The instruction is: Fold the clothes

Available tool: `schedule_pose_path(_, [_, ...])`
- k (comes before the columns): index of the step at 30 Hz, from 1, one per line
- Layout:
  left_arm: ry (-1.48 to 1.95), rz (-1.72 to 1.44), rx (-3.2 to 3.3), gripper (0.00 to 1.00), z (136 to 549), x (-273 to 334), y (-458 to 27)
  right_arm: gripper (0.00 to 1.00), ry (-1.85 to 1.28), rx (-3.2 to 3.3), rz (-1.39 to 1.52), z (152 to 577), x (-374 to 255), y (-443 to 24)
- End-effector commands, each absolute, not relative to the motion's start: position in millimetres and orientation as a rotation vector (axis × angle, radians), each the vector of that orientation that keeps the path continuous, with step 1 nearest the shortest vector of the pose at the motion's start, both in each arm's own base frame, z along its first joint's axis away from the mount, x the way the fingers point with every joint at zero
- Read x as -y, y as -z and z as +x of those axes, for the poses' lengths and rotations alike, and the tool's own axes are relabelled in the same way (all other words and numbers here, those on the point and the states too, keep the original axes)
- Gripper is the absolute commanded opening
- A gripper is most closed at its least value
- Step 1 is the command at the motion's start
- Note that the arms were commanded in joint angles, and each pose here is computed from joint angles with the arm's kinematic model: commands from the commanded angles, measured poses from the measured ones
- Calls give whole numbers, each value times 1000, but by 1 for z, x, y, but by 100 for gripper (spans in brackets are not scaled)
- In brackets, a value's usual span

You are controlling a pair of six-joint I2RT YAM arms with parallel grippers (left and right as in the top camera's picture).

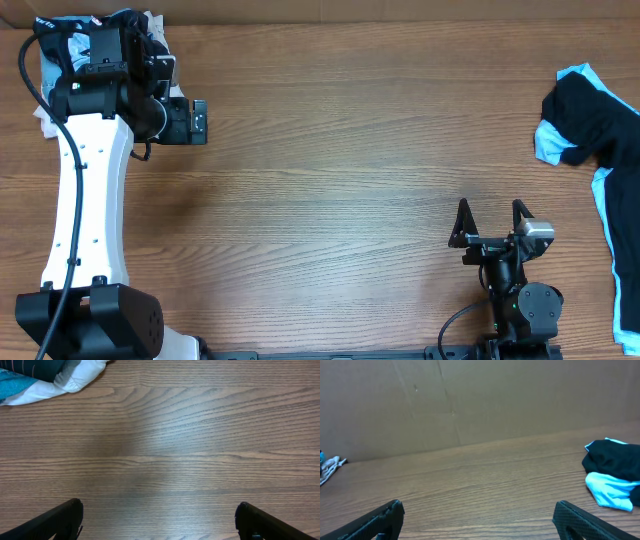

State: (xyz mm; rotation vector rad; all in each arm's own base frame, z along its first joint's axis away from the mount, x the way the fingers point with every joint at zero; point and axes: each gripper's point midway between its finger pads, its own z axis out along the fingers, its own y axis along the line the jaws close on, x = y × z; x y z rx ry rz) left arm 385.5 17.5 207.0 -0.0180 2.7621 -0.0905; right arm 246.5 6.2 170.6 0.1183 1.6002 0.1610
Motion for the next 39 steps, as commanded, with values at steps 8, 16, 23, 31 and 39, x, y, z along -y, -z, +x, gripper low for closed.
schedule_pose_path(8, [87, -1, -2774, 100, 385, -17, -203, 100, -162, -1594, 112, 246, -7, -169])
schedule_pose_path(16, [87, -1, -2774, 100, 385, -17, -203, 100, -162, -1594, 112, 246, -7, -169])
schedule_pose_path(23, [87, -2, -2779, 100, 383, -17, -203, 100, -162, -1594, 112, 246, -7, -169])
schedule_pose_path(31, [302, -288, -2689, 100, 368, 4, -234, 100, -162, -1594, 112, 246, -7, -169])
schedule_pose_path(39, [316, -160, -2439, 100, 368, 34, -235, 100, -162, -1594, 112, 246, -7, -169])
